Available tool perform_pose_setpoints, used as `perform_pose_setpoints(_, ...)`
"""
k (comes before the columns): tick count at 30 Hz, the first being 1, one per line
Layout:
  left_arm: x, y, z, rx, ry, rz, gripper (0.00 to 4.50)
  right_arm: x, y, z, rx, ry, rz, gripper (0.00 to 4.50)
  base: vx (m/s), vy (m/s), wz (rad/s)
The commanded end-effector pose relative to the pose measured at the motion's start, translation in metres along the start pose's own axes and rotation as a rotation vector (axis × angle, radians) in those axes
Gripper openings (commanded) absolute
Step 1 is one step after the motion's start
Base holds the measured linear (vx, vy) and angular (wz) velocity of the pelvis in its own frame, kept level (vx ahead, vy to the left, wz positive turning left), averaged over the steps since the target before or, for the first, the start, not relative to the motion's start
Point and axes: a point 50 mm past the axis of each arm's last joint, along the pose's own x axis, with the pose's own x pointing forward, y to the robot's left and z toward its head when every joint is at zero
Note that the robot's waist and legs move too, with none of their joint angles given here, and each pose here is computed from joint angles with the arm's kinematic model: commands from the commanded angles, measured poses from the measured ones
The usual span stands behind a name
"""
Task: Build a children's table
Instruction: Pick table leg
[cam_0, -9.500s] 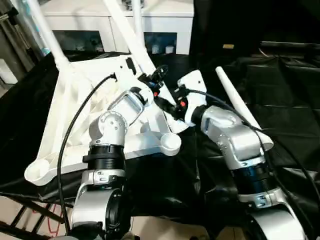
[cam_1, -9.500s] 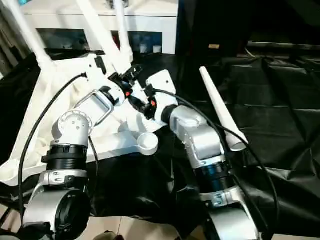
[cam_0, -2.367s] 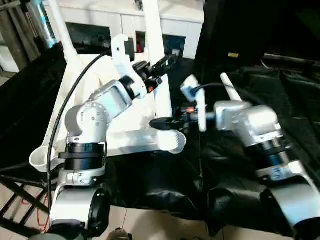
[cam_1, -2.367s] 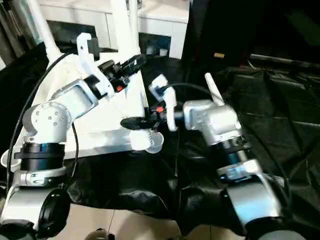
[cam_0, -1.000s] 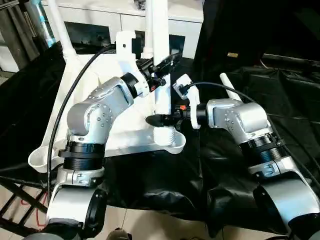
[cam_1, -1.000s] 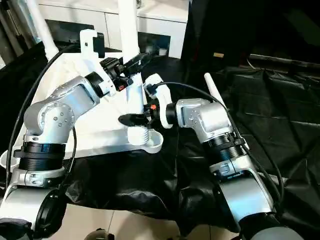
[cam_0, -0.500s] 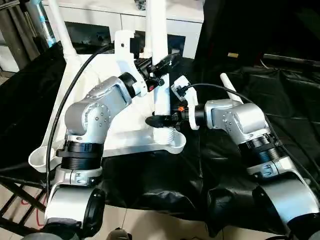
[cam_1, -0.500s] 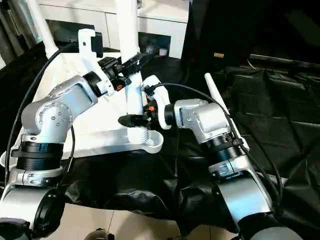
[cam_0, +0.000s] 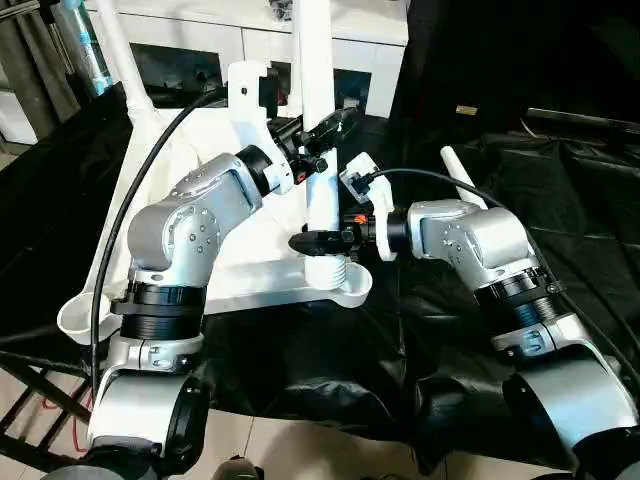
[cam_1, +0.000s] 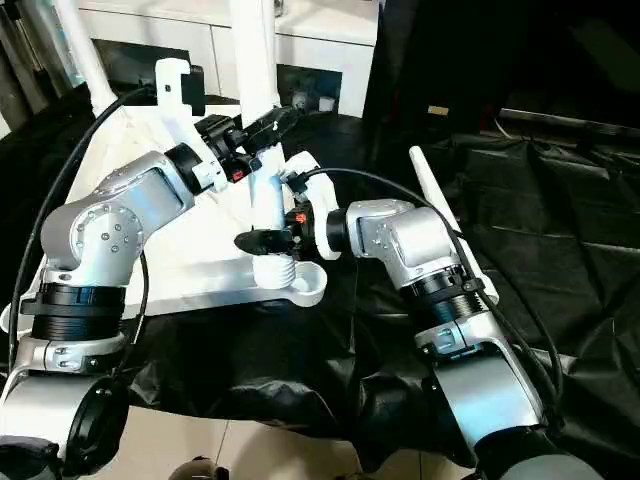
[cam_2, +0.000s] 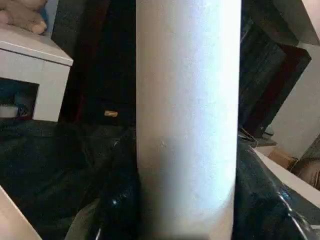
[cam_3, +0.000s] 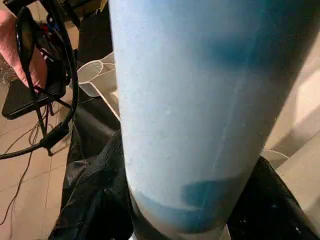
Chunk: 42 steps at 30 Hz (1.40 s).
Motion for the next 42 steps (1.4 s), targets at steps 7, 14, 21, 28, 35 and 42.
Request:
perform_pose_setpoints(7, 0.000, -0.005, 0.001, 0.011, 0.008, -0.020, 1.80, -0.003, -0.002, 0.002, -0.011, -0.008, -0.026, 1.91, 0.000, 0.000, 0.00)
perform_pose_setpoints(14, 0.000, -0.005, 0.001, 0.011, 0.008, -0.020, 1.80, -0.003, -0.002, 0.002, -0.011, -0.008, -0.026, 1.91, 0.000, 0.000, 0.00)
perform_pose_setpoints(21, -0.010, -0.004, 0.003, 0.005, -0.120, -0.109, 1.80, 0.003, -0.002, 0.011, 0.048, -0.260, -0.098, 1.91, 0.000, 0.000, 0.00)
perform_pose_setpoints(28, -0.013, -0.003, -0.002, 0.002, -0.099, -0.110, 1.80, 0.002, -0.002, 0.010, 0.035, -0.240, -0.092, 1.91, 0.000, 0.000, 0.00)
perform_pose_setpoints(35, -0.015, -0.004, -0.005, 0.042, -0.044, -0.172, 2.55, 0.003, -0.001, 0.009, 0.017, -0.233, -0.090, 1.91, 0.000, 0.000, 0.00)
perform_pose_setpoints(42, -0.014, -0.011, -0.009, 0.137, 0.046, -0.242, 3.07, 0.002, 0.002, 0.004, -0.025, -0.149, -0.042, 1.91, 0.000, 0.000, 0.00)
